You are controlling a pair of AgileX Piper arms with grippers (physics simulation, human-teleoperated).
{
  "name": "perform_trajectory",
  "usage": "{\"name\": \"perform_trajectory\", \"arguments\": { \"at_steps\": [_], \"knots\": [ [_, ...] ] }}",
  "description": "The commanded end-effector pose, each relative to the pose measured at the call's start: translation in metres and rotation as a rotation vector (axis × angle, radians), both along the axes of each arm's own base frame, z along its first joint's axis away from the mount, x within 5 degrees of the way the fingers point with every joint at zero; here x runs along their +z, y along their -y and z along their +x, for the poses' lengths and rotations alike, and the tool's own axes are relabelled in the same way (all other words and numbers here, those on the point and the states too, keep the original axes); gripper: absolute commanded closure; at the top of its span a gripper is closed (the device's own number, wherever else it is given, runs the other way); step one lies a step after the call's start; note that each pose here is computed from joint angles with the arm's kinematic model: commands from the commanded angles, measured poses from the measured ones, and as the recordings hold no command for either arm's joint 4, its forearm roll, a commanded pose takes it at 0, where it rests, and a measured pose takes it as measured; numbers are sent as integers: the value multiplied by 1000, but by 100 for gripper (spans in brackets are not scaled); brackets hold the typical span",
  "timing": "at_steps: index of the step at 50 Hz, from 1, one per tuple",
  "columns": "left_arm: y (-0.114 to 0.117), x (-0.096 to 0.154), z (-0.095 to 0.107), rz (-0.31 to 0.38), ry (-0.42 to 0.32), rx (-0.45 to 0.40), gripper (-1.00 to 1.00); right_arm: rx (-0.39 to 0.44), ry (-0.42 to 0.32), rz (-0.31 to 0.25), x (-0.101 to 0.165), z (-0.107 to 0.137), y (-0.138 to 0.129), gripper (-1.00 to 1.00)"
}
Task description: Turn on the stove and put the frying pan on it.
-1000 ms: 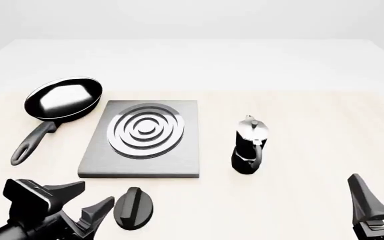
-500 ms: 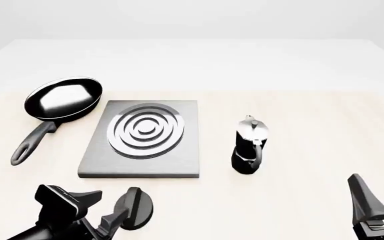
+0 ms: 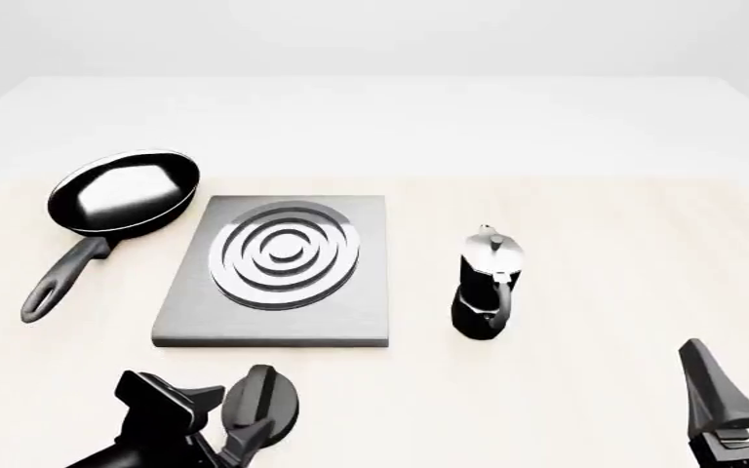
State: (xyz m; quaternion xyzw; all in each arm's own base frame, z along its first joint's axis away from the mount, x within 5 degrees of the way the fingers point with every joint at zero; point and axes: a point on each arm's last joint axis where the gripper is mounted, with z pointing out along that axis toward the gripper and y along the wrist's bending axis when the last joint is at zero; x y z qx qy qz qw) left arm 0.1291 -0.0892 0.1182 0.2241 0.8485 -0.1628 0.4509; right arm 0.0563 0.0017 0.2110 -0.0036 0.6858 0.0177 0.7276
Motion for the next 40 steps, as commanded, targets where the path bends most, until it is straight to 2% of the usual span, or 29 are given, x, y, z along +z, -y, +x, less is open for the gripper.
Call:
{"name": "perform_trajectory", "arguments": {
  "at_steps": [1, 18, 40],
  "knots": [
    [4, -15, 2, 4, -20, -10, -100, -1, -1, 1, 0, 0, 0, -100],
    [9, -10, -3, -5, -19, -45, -100, -5, 2, 0, 1, 0, 0, -100],
    [42, -5, -20, -29, -29, -249, -100, -12, 6, 9, 1, 0, 1, -100]
  ]
}}
